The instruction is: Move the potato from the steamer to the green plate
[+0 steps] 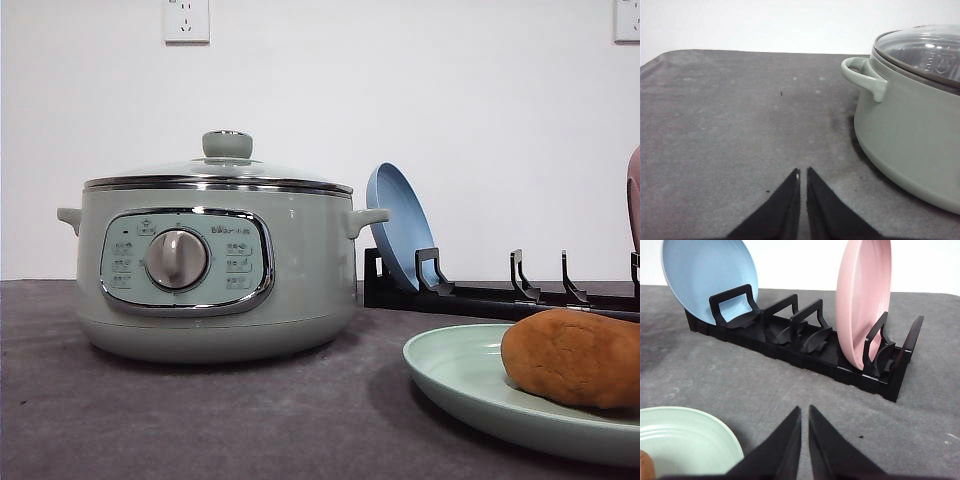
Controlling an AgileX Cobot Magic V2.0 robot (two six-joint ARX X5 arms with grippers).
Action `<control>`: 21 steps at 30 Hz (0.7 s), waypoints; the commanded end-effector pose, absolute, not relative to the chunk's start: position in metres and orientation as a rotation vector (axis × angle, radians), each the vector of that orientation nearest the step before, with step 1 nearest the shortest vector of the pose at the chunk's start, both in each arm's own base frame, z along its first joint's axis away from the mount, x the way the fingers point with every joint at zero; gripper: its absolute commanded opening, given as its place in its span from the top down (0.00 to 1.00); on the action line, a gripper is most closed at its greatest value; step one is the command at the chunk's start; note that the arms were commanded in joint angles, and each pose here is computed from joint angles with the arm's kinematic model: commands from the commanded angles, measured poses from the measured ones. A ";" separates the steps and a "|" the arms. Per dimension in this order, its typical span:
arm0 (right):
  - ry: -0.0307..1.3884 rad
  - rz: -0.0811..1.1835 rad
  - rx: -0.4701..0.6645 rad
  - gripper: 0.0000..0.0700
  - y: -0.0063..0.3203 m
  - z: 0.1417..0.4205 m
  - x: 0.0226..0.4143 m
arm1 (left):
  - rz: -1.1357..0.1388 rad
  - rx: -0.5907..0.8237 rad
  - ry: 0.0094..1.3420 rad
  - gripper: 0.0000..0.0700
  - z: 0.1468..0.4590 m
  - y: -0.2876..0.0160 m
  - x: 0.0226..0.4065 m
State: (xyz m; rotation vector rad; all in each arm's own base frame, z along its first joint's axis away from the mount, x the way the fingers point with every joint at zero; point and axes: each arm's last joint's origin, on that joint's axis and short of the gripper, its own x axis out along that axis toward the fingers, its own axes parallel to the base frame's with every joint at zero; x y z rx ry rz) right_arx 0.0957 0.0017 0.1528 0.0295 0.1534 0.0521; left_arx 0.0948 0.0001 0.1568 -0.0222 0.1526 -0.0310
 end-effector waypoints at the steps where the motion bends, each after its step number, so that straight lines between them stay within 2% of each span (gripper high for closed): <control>1: 0.147 0.053 0.022 0.98 0.002 0.152 0.096 | -0.033 -0.028 0.178 0.98 0.149 0.000 0.096; 21: 0.147 0.052 0.022 0.98 0.002 0.152 0.096 | -0.033 -0.028 0.178 0.98 0.149 0.000 0.096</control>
